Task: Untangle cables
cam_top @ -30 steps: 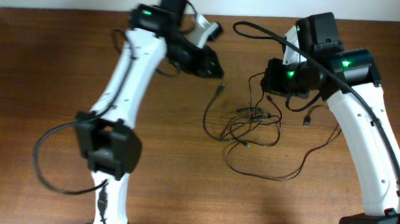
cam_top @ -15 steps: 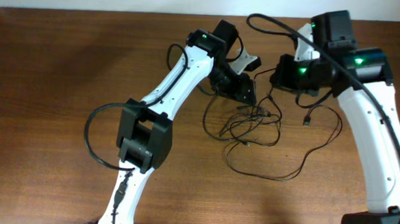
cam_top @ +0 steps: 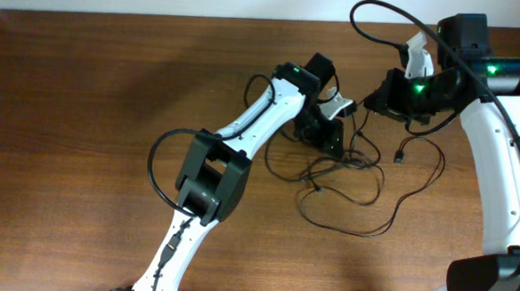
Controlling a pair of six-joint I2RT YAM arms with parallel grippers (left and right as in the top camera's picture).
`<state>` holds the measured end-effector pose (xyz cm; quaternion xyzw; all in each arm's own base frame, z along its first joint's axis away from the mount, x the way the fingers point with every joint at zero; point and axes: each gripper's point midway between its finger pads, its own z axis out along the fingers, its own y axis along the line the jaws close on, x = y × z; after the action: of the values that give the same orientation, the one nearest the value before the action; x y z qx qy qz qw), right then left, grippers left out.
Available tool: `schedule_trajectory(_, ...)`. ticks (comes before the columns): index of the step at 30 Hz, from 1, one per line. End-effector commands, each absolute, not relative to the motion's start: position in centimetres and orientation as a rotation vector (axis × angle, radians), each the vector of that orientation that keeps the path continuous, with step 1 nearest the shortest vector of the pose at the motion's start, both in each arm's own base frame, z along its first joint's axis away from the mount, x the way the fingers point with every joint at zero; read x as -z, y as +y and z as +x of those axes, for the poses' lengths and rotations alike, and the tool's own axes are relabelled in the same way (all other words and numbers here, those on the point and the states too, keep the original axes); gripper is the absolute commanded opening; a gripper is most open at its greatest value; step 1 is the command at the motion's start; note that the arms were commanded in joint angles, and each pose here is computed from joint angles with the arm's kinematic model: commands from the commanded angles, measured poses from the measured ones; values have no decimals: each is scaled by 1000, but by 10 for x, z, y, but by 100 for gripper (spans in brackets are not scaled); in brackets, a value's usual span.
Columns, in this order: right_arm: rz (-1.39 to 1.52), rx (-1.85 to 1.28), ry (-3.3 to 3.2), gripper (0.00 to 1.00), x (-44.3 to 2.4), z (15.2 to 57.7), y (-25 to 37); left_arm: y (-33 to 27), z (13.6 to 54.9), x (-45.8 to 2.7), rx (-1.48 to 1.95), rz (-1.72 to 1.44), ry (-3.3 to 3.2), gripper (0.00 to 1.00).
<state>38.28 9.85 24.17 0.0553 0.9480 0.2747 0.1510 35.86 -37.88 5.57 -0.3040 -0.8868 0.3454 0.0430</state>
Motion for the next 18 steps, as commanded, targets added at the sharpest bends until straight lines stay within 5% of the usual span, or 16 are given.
schedule_trajectory(1,134,-816,2724,4,-241,382,101,-384,360,-53,-1073,-958,-2712,0)
schedule_trajectory(18,134,-818,2769,8,-234,376,101,-253,448,-90,-628,-717,-3140,0)
